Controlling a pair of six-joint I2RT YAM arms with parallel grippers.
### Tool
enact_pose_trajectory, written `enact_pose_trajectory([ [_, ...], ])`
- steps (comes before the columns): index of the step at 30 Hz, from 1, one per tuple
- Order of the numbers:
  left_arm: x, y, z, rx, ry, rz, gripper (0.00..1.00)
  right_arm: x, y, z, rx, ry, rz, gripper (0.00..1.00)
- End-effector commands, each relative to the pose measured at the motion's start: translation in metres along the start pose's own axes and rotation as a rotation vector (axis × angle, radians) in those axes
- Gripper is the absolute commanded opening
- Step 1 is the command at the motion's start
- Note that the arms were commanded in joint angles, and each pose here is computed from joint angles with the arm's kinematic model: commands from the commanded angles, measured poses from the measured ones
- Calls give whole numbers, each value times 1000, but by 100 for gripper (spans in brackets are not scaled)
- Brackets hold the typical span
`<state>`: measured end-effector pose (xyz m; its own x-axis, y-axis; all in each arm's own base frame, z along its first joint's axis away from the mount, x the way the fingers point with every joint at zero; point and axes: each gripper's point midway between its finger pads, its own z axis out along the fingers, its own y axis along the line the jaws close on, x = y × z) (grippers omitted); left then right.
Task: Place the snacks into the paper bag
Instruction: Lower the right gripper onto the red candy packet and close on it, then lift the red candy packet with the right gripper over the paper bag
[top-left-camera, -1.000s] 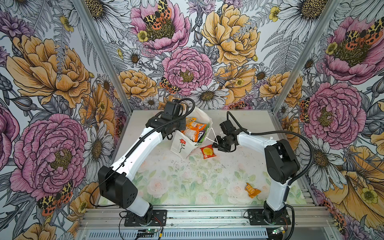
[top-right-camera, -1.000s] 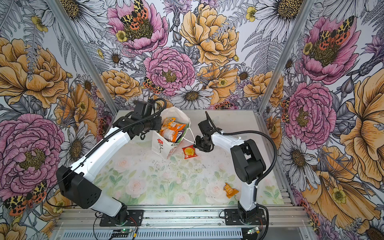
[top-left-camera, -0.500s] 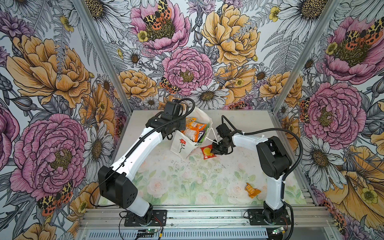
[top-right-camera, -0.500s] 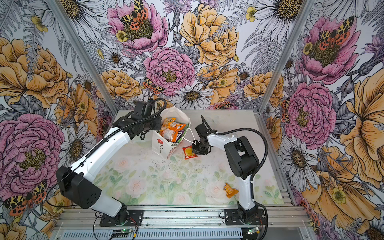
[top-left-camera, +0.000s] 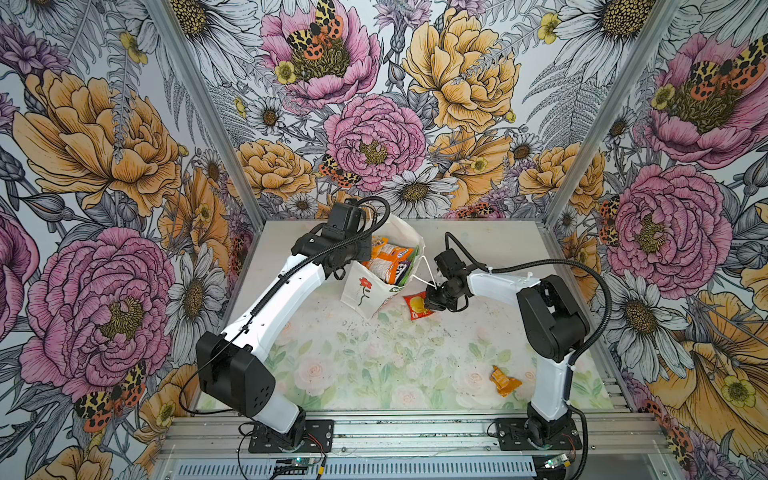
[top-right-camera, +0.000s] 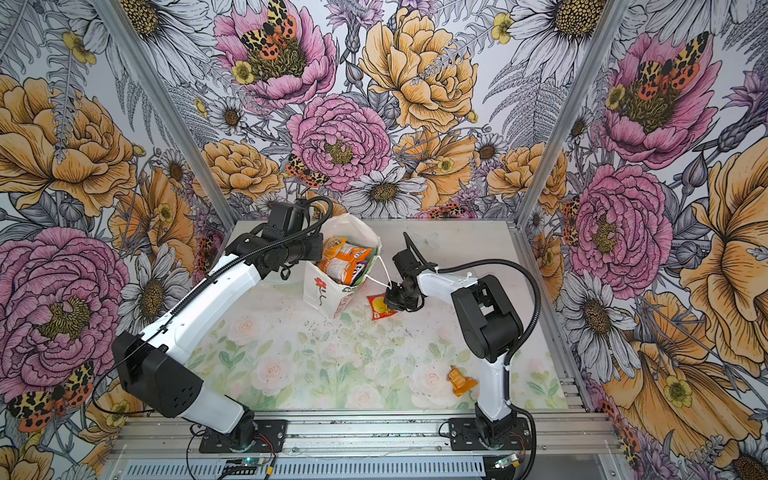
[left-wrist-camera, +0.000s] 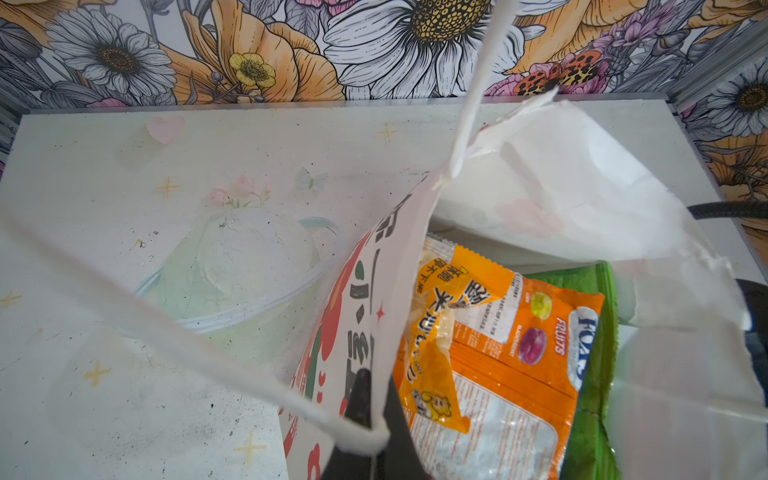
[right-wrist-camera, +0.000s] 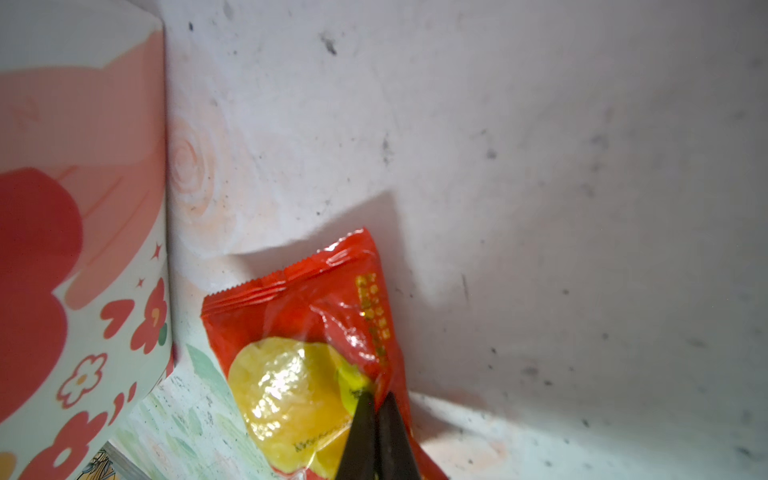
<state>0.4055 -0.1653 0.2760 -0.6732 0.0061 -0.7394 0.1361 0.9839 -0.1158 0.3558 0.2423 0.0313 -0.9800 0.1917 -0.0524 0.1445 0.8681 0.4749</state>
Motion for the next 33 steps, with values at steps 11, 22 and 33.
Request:
enact_pose_trajectory([
  [11,-29,-3,-13,25,-115,-26,0,-16,-62,-79,-80,-243,269,0],
  [22,-28,-3,-12,23,-111,-24,0,-42,-57,-172,-218,-467,317,0],
  [33,-28,-3,-12,21,-112,-21,0,-59,8,-275,-366,-634,212,0],
])
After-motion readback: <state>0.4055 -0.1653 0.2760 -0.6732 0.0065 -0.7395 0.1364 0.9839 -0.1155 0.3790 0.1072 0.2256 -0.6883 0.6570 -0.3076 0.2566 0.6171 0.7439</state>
